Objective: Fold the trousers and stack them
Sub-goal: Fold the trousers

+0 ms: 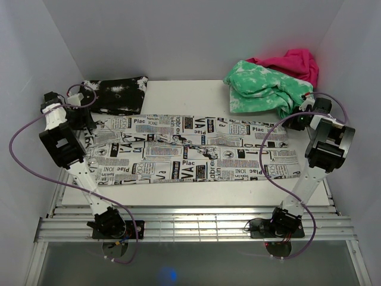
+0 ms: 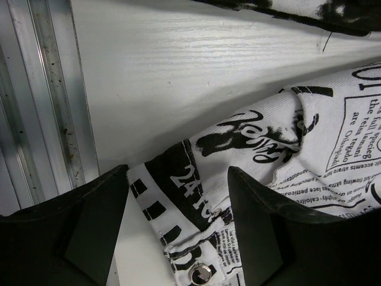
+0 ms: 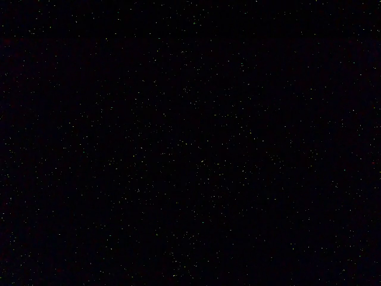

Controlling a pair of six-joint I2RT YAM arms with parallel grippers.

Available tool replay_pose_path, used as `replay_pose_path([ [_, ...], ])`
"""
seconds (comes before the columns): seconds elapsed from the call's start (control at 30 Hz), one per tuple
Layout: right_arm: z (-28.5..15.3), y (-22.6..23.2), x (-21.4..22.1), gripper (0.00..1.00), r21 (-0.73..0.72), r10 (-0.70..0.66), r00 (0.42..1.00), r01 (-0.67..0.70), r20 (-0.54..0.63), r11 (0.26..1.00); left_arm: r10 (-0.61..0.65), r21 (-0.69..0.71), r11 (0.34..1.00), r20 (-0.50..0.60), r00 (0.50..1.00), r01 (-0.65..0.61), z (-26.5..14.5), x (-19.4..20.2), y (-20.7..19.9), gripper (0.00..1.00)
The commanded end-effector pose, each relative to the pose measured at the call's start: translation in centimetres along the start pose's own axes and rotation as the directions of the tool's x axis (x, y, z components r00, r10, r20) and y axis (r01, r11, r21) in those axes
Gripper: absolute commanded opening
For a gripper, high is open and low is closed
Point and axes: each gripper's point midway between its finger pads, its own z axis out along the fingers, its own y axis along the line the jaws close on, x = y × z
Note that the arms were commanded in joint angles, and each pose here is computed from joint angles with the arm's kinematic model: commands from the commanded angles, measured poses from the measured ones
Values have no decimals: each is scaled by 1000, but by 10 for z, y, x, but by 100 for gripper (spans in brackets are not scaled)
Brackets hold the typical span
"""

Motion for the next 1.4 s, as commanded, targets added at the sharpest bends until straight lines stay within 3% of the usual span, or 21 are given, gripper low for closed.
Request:
replay_pose_path([
  [0.0,-20,18,-14,8,-90,54,997,-48,63,995,-28,19,999,55,998,27,-11,-13,4,78],
  [0.2,-57,44,-33,8,-219,108,979,-69,171,973,-29,78,997,120,992,20,-17,-27,-2,78],
  [0.47,-80,41,-46,8,-169,39,967,4,250,986,-41,83,996,183,982,26,-17,-49,9,77],
  [0.63,-84,37,-45,8,-152,31,966,9,258,988,-46,8,999,247,968,46,-15,-66,29,75],
  [0.97,-87,39,-45,8,-159,-20,965,63,260,985,-6,59,998,180,984,-4,3,-42,23,70],
  [1.37,-95,44,-48,8,-159,-68,964,112,258,981,-54,90,995,110,992,45,-3,-14,5,64],
])
